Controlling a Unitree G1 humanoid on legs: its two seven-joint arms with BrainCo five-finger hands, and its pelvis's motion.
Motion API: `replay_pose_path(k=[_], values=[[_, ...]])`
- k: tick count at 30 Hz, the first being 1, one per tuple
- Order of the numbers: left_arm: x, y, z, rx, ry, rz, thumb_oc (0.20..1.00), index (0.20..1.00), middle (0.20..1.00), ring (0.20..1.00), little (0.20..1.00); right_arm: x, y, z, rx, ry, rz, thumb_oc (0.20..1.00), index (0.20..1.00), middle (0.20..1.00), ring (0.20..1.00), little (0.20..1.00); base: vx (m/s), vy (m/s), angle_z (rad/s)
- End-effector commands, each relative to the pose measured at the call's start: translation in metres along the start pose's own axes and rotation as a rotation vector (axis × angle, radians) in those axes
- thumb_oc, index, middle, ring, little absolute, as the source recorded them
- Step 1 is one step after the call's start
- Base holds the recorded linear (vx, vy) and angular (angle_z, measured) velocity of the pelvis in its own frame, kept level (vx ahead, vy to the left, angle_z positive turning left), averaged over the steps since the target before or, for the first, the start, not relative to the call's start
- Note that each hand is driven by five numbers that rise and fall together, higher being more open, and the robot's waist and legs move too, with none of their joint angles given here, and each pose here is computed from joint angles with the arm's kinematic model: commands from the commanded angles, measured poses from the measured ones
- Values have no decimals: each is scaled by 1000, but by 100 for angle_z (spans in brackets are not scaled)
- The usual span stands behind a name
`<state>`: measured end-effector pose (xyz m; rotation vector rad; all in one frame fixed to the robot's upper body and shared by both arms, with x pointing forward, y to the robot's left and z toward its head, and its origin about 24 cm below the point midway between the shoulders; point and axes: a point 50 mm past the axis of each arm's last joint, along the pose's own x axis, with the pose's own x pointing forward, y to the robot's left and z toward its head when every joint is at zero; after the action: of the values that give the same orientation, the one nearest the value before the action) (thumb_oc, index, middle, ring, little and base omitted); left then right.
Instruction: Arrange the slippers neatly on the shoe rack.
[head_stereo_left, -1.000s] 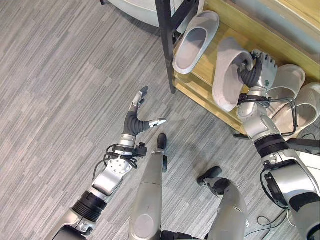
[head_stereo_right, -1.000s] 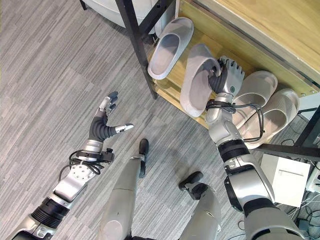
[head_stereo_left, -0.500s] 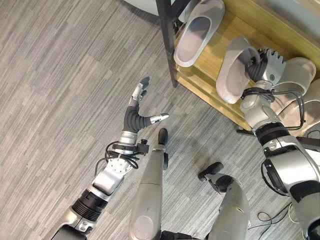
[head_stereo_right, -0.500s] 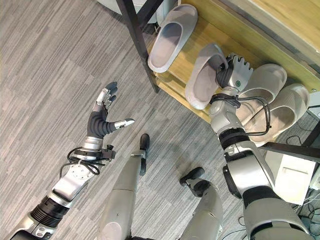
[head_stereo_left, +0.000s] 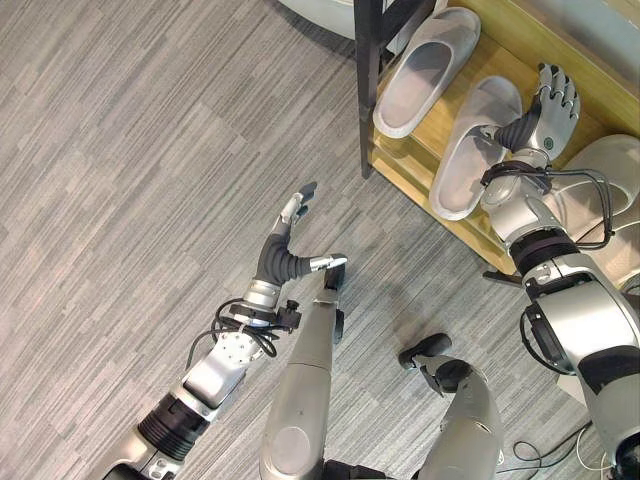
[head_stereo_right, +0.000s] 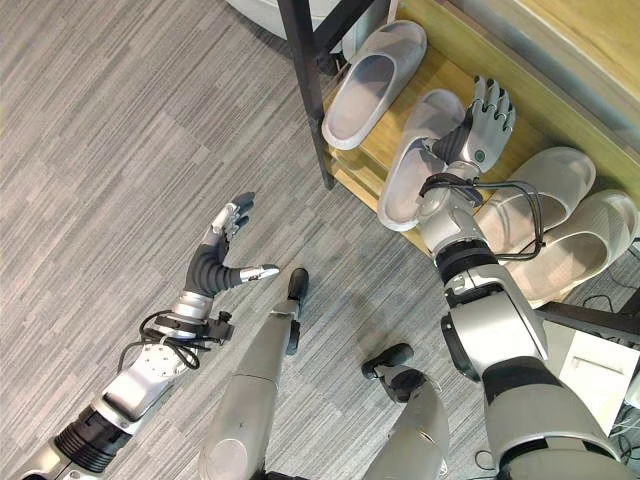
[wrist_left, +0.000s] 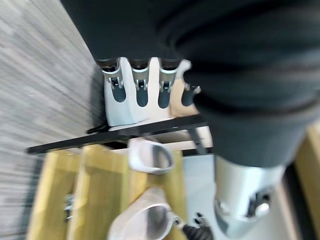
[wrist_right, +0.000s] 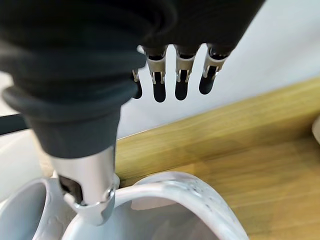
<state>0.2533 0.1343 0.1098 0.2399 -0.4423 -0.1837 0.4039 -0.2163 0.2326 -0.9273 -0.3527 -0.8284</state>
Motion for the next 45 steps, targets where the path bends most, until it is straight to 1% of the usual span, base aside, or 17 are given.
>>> replay_pose_path(k=[1, 2, 3, 7, 9, 13, 17, 22, 23, 25, 28, 31, 32, 35, 40, 41, 45], values=[[-3, -9, 8, -71, -52, -26, 1000, 1000, 1000, 1000, 1000, -9, 2, -7, 81, 5, -31, 1000, 1000, 1000, 1000, 1000, 17, 35, -5], [-5, -10, 3, -68, -24, -29, 1000, 1000, 1000, 1000, 1000, -20, 7, -8, 223, 74, -34, 1000, 1000, 1000, 1000, 1000, 17, 36, -4], [-5, -10, 3, -67, -22, -31, 1000, 1000, 1000, 1000, 1000, -22, 7, -8, 225, 77, -33, 1000, 1000, 1000, 1000, 1000, 13, 25, -5], [-6, -11, 0, -62, -8, -48, 1000, 1000, 1000, 1000, 1000, -43, 24, -13, 460, 231, 25, 1000, 1000, 1000, 1000, 1000, 9, -1, -13], [-6, -12, -3, -38, 8, -72, 1000, 1000, 1000, 1000, 1000, -68, 45, -17, 676, 409, 127, 1000, 1000, 1000, 1000, 1000, 18, -17, -14], [-6, -13, -5, -33, 17, -80, 1000, 1000, 1000, 1000, 1000, -83, 57, -20, 759, 509, 193, 1000, 1000, 1000, 1000, 1000, 9, -11, -3], [-6, -10, -5, -41, 28, -65, 1000, 1000, 1000, 1000, 1000, -84, 63, -16, 847, 557, 242, 1000, 1000, 1000, 1000, 1000, 0, 0, 0], [-9, -10, -11, -33, 62, -72, 1000, 1000, 1000, 1000, 1000, -88, 69, 2, 1055, 619, 310, 1000, 1000, 1000, 1000, 1000, 0, 0, 0], [-9, -9, -11, -32, 62, -72, 1000, 1000, 1000, 1000, 1000, -88, 69, 2, 1058, 620, 311, 1000, 1000, 1000, 1000, 1000, 13, -34, 1], [-9, -9, -12, -19, 68, -94, 1000, 1000, 1000, 1000, 1000, -91, 75, 13, 1240, 710, 352, 1000, 1000, 1000, 1000, 1000, 21, -50, 2], [-10, -7, -12, -25, 74, -100, 1000, 1000, 1000, 1000, 1000, -80, 71, 24, 1374, 739, 327, 1000, 1000, 1000, 1000, 1000, 12, -49, 11], [-14, -7, -14, -36, 89, -107, 1000, 1000, 1000, 1000, 1000, -63, 62, 25, 1424, 734, 285, 1000, 1000, 1000, 1000, 1000, 13, -44, 14], [-15, -7, -15, -40, 98, -108, 1000, 1000, 1000, 1000, 1000, -51, 55, 24, 1434, 713, 253, 1000, 1000, 1000, 1000, 1000, 5, -17, 16], [-18, -7, -17, -44, 112, -113, 1000, 1000, 1000, 1000, 1000, -41, 48, 19, 1436, 708, 221, 1000, 1000, 1000, 1000, 1000, 8, -12, 10], [-19, -7, -18, -46, 116, -126, 1000, 1000, 1000, 1000, 1000, -16, 29, -4, 1386, 700, 128, 1000, 1000, 1000, 1000, 1000, -1, -3, 1], [-18, -7, -17, -48, 113, -126, 1000, 1000, 1000, 1000, 1000, -6, 20, -20, 1367, 714, 76, 1000, 1000, 1000, 1000, 1000, -15, -11, 7], [-15, -9, -15, -55, 96, -128, 1000, 1000, 1000, 1000, 1000, -4, 16, -33, 1354, 721, 57, 1000, 1000, 1000, 1000, 1000, -10, -2, 7]])
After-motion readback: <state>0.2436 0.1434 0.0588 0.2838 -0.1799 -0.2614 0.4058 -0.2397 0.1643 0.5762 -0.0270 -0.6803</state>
